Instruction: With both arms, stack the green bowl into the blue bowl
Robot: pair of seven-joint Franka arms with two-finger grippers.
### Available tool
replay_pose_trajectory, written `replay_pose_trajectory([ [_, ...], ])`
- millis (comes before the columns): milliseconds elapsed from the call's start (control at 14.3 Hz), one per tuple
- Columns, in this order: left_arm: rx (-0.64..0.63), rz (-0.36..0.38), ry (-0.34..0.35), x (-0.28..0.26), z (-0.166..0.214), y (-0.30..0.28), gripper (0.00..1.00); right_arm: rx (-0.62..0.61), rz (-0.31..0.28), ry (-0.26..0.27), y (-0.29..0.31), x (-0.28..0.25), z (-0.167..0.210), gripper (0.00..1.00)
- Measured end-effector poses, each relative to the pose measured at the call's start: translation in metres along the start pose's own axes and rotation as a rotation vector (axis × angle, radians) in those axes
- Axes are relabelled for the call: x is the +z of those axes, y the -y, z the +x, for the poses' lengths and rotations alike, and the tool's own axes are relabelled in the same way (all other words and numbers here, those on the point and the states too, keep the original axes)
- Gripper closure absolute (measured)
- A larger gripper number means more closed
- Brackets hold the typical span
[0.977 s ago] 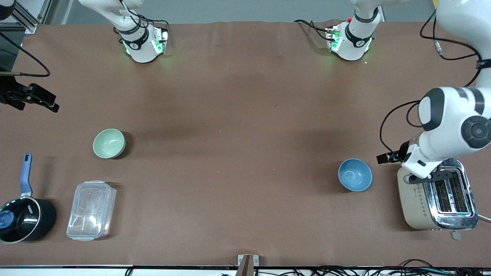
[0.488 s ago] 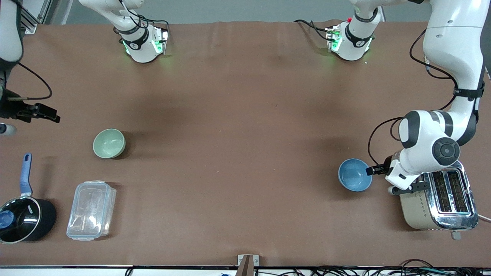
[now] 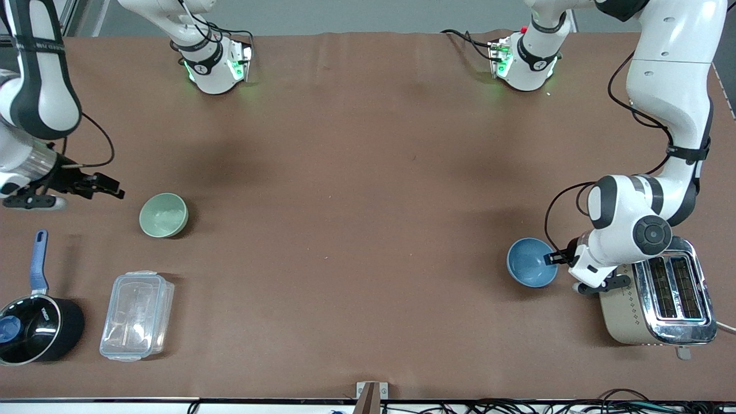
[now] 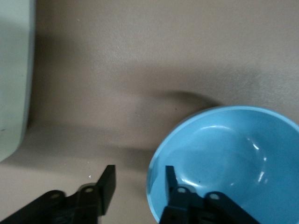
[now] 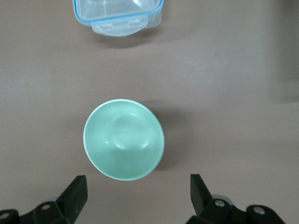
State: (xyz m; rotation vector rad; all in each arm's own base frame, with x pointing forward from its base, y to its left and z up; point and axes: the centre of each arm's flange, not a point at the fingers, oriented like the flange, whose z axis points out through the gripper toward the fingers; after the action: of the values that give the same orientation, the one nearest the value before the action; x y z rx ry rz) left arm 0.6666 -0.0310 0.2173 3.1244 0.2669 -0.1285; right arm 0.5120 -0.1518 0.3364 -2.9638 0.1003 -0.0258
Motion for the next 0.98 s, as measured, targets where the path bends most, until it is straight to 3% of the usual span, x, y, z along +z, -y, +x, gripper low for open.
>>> replay_pose_trajectory([
  [70,0.0,0.0,0.003,0.003,0.0,-0.001,0.53,-0.002,0.037,-0.008,-0.004,0.017,0.001,0.04],
  [209,-0.002,0.0,0.005,0.005,-0.001,-0.004,0.74,-0.013,0.112,-0.027,-0.014,0.052,0.003,0.04],
  [349,-0.004,-0.003,0.0,0.002,0.0,-0.008,0.93,-0.034,0.143,-0.044,-0.03,0.082,0.001,0.04],
  [628,0.027,-0.025,0.014,-0.02,-0.009,-0.043,0.95,-0.04,0.14,-0.03,-0.051,0.108,0.003,0.06],
  [907,0.067,-0.08,0.059,-0.066,-0.059,-0.157,0.95,-0.01,0.168,-0.014,-0.055,0.13,-0.002,0.11],
  [977,0.085,-0.089,0.059,-0.073,-0.076,-0.187,0.95,-0.005,0.175,-0.012,-0.055,0.134,-0.002,0.17],
])
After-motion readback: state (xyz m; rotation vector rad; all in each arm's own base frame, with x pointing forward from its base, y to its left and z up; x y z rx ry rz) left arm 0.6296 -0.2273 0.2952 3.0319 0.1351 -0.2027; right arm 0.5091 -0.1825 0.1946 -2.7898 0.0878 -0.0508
